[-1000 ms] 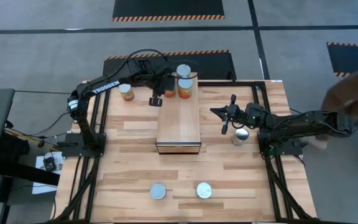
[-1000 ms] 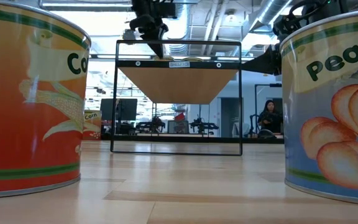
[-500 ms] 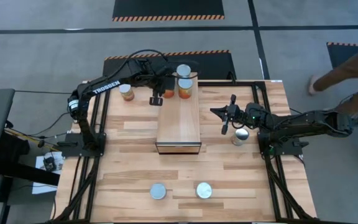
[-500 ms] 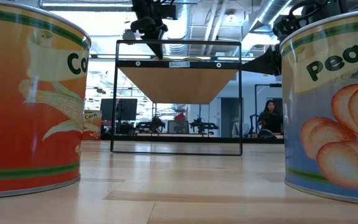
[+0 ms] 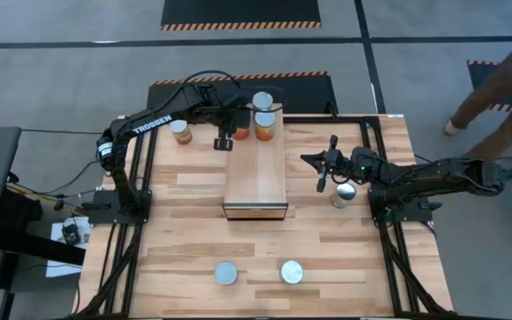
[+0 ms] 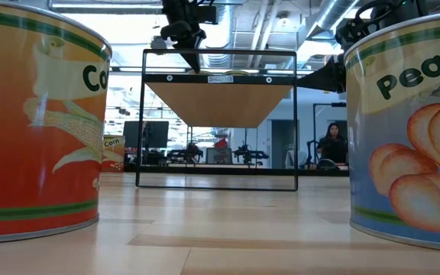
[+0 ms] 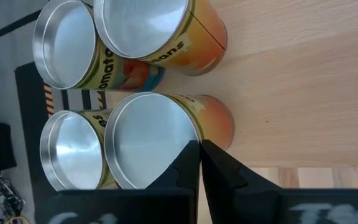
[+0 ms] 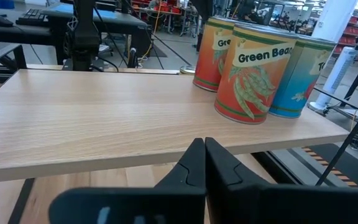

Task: Pick and place cans onto a shelf
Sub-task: Put the canned green beans on the shelf aligned with other canned green beans, then put the top canned peaches on the shelf

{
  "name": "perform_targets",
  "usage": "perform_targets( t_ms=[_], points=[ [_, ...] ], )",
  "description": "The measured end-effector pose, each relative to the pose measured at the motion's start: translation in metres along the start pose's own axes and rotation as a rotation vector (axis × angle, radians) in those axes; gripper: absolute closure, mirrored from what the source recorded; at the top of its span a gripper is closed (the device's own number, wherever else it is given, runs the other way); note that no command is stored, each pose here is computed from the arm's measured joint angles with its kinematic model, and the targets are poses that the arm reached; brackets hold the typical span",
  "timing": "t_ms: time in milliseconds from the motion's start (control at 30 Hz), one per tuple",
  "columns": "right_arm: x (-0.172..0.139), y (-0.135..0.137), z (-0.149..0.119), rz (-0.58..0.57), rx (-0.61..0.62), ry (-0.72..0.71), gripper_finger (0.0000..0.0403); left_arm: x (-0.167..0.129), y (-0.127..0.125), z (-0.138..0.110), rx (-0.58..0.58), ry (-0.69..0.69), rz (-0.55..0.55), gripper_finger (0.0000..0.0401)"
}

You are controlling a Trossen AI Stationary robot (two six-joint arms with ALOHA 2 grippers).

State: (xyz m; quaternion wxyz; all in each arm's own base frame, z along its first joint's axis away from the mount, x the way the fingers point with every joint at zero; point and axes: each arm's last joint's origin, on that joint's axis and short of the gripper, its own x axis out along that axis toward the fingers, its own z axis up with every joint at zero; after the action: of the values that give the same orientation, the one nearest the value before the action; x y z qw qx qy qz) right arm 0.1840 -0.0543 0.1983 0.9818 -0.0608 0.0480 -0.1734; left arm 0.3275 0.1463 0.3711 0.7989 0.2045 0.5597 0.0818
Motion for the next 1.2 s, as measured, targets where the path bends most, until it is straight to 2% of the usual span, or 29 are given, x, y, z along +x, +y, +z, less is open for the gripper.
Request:
perform_targets(
  t_ms=[167,500,700,900,1100,1200],
  points=[
    [0.000,0.000,0.000,0.000,0.000,0.000,0.0394,0.000,0.000,0.000,-0.001,0.002,0.003,0.0397],
    [0.000,0.000,0.000,0.000,0.000,0.000,0.0394,0.000,-0.001,0.001,-0.008,0.002,0.005,0.0324],
    [0.000,0.000,0.000,0.000,-0.001,0.000,0.0393,-0.009,-0.006,0.007,0.026,0.022,0.076,0.0308],
    [0.000,0.000,0.000,0.000,-0.009,0.001,0.0394,-0.030,-0.017,0.018,0.034,-0.046,0.101,0.0322],
    [0.000,0.000,-0.001,0.001,-0.009,0.006,0.0394,-0.053,-0.031,0.020,-0.022,-0.105,0.091,0.0368],
    [0.000,0.000,-0.001,0.001,-0.010,0.006,0.0396,-0.064,-0.037,0.018,-0.048,-0.162,0.046,0.0392]
  ],
)
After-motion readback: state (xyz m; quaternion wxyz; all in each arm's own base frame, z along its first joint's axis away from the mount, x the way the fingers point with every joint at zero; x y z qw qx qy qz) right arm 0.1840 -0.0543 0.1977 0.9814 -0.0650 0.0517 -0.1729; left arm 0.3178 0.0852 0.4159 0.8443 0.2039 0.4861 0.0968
